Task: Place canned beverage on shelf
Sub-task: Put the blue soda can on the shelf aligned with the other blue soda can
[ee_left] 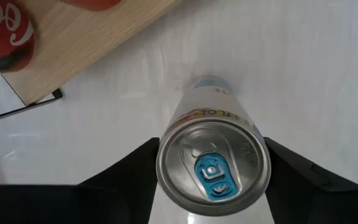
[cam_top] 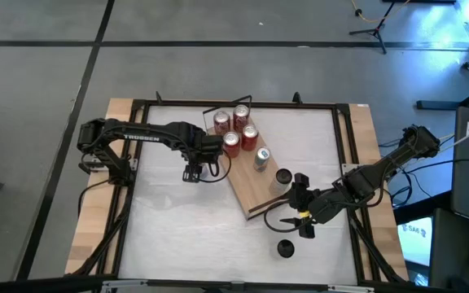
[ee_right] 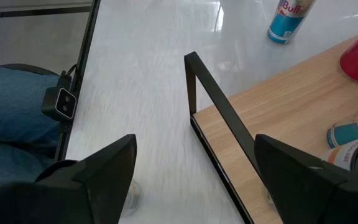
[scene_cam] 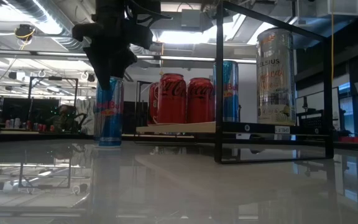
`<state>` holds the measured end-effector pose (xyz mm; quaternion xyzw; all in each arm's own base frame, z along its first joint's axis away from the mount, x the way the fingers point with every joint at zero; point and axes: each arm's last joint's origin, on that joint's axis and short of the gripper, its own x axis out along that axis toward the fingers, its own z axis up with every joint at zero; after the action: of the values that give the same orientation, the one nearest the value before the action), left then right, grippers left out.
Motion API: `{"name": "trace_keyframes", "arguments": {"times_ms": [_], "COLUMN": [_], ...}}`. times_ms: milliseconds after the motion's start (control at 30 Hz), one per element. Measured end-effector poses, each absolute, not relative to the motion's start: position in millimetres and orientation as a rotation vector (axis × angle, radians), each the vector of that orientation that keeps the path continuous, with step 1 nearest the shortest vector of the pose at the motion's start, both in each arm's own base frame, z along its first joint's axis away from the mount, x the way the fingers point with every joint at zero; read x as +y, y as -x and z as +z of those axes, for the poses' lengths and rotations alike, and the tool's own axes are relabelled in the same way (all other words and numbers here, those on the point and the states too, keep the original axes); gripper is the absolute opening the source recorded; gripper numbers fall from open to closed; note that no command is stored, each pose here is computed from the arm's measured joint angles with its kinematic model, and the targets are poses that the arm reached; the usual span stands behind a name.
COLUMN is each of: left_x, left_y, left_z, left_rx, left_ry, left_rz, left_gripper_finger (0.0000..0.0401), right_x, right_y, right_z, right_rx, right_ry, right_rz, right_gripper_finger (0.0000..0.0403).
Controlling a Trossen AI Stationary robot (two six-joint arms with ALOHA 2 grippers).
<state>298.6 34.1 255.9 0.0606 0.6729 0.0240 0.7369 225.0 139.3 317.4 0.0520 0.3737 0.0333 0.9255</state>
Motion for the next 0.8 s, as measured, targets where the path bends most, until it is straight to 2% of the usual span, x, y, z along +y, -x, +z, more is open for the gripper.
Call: {"name": "trace_keyframes", "arguments": {"times_ms": [267, 400, 800], "left_x": [32, 26, 11], "left_y": [-301, -304, -314], "left_z": [271, 296, 374], "left_rx": [1.458, 1.422, 1.148], "left_ry": [-0.075, -0.079, -0.134], "left_rz": [0.043, 0.038, 0.046], "left_gripper_finger": [0.0221, 0.0221, 0.0221], "right_x": [139, 139, 139], "right_y": [-225, -225, -225], "right_z": [317, 317, 318], "right_rx": [0.766, 0.766, 0.766], "right_ry": [-0.107, -0.107, -0.107], "right_rz": [0.068, 0.069, 0.069], "right_gripper_finger": [0.0321, 0.0321, 0.0321]}}
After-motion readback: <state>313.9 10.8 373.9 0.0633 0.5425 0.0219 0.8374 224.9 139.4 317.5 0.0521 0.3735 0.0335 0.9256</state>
